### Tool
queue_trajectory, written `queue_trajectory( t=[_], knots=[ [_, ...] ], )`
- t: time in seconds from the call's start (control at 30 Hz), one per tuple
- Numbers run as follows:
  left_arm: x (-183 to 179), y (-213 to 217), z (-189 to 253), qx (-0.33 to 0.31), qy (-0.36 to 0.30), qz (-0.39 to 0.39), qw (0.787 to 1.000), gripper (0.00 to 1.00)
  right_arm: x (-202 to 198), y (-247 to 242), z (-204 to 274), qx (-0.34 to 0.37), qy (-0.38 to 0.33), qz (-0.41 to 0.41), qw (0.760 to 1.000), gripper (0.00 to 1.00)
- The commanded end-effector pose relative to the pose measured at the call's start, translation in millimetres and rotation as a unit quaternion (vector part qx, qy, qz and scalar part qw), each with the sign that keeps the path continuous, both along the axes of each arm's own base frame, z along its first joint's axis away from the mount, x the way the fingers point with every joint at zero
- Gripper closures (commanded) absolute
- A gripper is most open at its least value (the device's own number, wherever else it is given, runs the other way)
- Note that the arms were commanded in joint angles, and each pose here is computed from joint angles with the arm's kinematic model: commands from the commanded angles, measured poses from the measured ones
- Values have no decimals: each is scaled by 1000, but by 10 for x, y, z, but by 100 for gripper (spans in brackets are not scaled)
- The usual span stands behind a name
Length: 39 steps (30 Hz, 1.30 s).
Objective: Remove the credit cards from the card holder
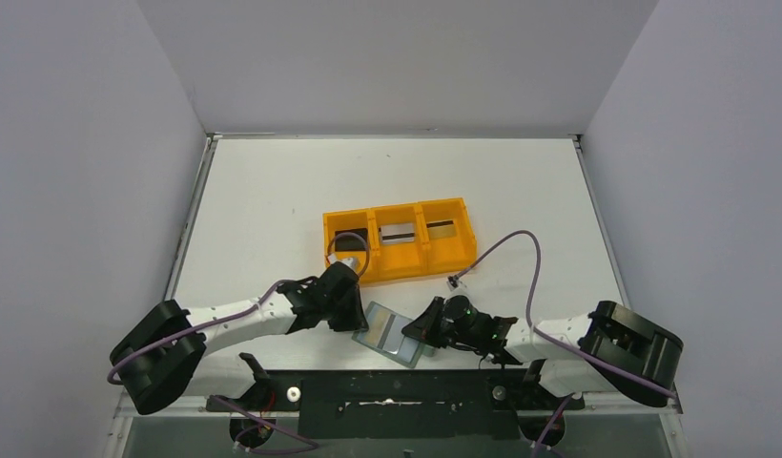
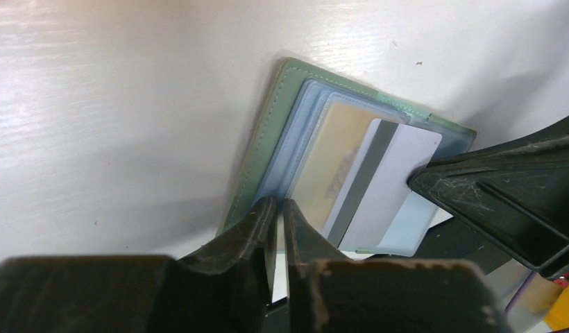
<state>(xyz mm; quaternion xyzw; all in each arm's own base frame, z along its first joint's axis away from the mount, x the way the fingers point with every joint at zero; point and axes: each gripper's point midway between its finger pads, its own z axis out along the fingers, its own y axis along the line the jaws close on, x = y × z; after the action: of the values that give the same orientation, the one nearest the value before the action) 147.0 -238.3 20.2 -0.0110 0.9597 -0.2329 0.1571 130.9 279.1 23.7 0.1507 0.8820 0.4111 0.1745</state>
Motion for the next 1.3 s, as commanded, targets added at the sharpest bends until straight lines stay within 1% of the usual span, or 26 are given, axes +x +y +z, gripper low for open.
queue_trajectory(
  t=[0.0,0.07,0.13,0.17,0.27,0.33,0.4,0.43,0.47,0.53,0.63,0.8,0.93,1.0,1.07,1.17,1.27],
  knots=[
    [109,78,157,21,-32,16,999,79,112,43,14,1,-2,-24,1000,100],
    [198,59,323,17,-56,20,998,70,128,20,-8,-4,-3,-28,1000,100],
    [283,-8,517,2,-81,16,997,65,131,27,-11,-9,-6,-21,1000,100],
    [322,-85,629,-16,-95,8,995,63,128,31,-16,-11,-6,-18,1000,100],
    [358,-395,913,-88,-121,-39,988,62,124,25,-34,-15,-5,-16,1000,100],
    [283,-592,957,-130,-108,-76,983,62,125,16,-38,-14,-4,-18,1000,100],
    [165,-724,868,-148,-80,-106,980,65,129,5,-33,-14,-5,-21,1000,100],
    [108,-755,786,-143,-65,-114,981,67,131,5,-26,-13,-6,-22,1000,100],
    [68,-750,653,-125,-51,-114,984,69,136,2,-19,-12,-7,-23,1000,100],
    [15,-668,429,-82,-27,-99,991,72,138,1,-8,-10,-7,-23,1000,100],
    [-26,-504,206,-33,-8,-73,997,74,139,-5,-10,-10,-6,-23,1000,100],
    [-1,-436,197,-18,-20,-58,998,74,142,-3,11,-5,-8,-25,1000,100],
    [-82,-329,34,2,-3,-59,998,73,142,21,54,6,-12,-22,1000,100],
    [-126,-323,-27,6,4,-62,998,74,144,34,76,12,-14,-22,1000,98],
    [-170,-319,-80,9,11,-62,998,76,150,53,111,22,-17,-21,999,96],
    [-231,-305,-139,10,19,-59,998,81,135,70,127,32,-13,-22,999,87],
    [-261,-250,-180,14,24,-49,998,84,111,103,149,44,-14,-20,999,79]
  ],
)
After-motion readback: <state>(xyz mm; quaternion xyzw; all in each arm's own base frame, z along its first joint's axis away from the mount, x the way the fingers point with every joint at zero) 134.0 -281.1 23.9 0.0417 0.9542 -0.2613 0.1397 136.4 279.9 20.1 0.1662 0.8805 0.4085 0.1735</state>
